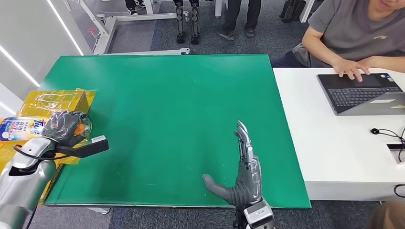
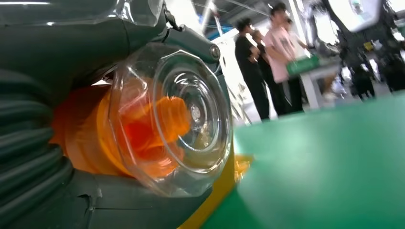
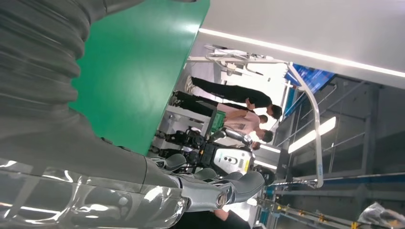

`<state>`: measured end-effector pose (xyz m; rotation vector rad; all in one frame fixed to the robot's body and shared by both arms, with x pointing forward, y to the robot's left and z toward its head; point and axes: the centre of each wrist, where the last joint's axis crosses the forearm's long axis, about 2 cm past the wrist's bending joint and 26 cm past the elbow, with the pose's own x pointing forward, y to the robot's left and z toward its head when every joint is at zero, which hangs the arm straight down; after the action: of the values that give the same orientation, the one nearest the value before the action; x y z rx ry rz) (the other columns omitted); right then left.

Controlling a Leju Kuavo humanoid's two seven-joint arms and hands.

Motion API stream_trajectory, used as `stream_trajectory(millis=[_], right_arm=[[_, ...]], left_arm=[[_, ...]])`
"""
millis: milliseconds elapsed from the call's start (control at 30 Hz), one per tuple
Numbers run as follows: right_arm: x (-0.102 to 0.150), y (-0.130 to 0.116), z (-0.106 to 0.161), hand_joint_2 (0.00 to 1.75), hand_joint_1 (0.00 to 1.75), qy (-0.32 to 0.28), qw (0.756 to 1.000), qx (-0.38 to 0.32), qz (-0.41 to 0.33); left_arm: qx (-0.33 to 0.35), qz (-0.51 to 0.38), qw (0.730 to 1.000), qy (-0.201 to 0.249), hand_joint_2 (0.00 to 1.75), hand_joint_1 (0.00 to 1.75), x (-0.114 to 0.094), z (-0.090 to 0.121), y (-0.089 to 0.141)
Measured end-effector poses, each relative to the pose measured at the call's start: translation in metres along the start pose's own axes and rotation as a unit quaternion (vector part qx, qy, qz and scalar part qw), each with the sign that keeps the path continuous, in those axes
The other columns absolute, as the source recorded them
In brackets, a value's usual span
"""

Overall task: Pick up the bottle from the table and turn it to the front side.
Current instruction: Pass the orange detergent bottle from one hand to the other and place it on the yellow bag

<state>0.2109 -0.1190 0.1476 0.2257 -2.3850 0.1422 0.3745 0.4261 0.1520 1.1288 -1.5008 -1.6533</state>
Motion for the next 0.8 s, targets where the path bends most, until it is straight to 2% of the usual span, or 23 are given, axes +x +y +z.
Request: stream_trajectory(millis=[233, 467, 800], right_arm=[[0.0, -0.001, 0.0, 1.75, 0.0, -0.003, 1.0, 0.006, 0.007], [-0.002, -0.003, -0.001, 1.75, 0.0, -0.002, 1.0, 0.008, 0.009], [-0.002, 0.001, -0.006, 1.75, 0.0, -0.006, 1.0, 0.006, 0.007]], left_arm=[[-0.063, -0.018, 0.998, -0.003, 1.75, 1.75, -0.012, -0.001, -0.015], [-0.101, -0.044, 0.994, -0.009, 1.75, 1.75, -0.016, 0.0, -0.024], [-0.146, -0.064, 0.986, -0.052, 1.75, 1.75, 0.004, -0.017, -0.033]])
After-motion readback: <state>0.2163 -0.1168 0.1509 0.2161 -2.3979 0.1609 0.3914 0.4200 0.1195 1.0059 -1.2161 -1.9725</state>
